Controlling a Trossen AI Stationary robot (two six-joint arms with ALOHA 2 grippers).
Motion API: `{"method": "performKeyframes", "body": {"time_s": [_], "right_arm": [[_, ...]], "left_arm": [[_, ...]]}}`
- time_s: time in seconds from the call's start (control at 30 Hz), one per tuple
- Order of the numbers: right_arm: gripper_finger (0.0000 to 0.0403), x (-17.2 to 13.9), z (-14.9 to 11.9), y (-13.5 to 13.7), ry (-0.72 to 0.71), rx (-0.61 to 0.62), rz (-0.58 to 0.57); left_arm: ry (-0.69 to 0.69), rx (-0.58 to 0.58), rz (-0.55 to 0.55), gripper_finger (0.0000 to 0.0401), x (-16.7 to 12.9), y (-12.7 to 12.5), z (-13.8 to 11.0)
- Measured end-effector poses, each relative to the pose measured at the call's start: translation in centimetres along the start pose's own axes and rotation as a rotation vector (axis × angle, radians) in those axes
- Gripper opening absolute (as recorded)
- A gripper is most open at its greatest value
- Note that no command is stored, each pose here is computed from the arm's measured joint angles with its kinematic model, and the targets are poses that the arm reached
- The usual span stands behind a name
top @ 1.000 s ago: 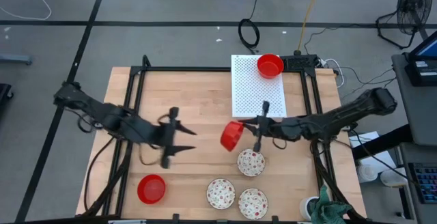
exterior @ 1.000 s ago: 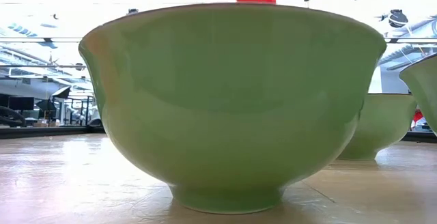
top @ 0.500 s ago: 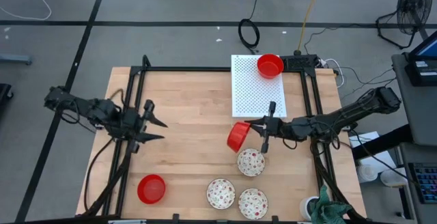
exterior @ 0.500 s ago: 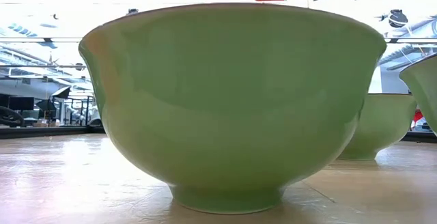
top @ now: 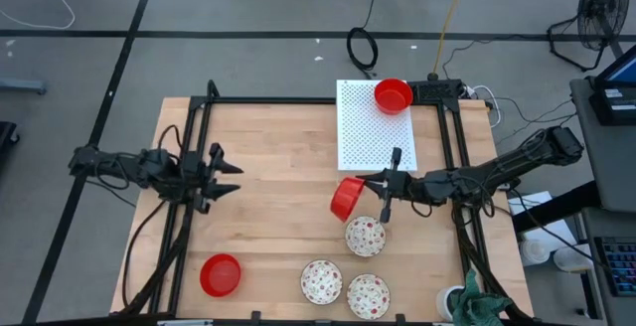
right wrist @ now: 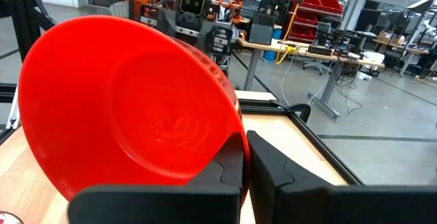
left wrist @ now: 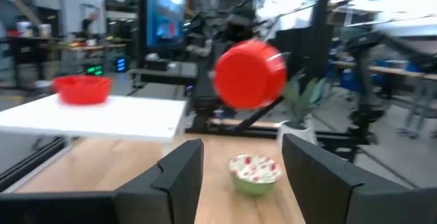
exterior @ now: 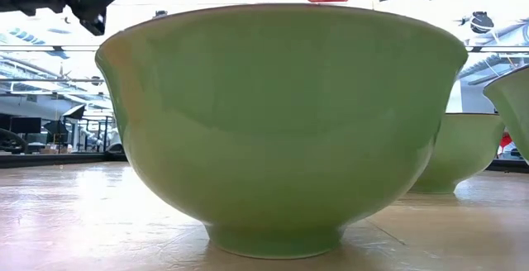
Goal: Pick & Place Mini bowls
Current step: Stack the top red bowl on the red bowl on the shelf
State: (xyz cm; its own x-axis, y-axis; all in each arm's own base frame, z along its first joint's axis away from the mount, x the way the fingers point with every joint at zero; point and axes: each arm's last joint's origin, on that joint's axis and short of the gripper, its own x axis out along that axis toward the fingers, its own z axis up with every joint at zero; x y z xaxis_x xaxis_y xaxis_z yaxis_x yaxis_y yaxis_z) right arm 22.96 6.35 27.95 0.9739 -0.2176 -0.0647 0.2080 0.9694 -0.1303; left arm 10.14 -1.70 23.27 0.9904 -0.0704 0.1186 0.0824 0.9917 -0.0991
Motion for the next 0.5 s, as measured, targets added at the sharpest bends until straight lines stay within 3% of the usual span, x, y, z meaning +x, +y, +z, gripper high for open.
{"method": "performKeyframes", "body": {"time_s": [0.23, 0.5], "right_arm": [[0.0000, 0.0, 0.0, 0.1, 0.002, -0.002, 0.007], [0.0000, 0.0, 0.0, 0.1, 0.001, 0.025, 0.026]], "left_arm": [[0.069, -0.046, 0.037, 0.0191, 0.2, 0.2, -1.5], [0.077, -0.040, 0.038, 0.0186, 0.2, 0.2, -1.6]]}}
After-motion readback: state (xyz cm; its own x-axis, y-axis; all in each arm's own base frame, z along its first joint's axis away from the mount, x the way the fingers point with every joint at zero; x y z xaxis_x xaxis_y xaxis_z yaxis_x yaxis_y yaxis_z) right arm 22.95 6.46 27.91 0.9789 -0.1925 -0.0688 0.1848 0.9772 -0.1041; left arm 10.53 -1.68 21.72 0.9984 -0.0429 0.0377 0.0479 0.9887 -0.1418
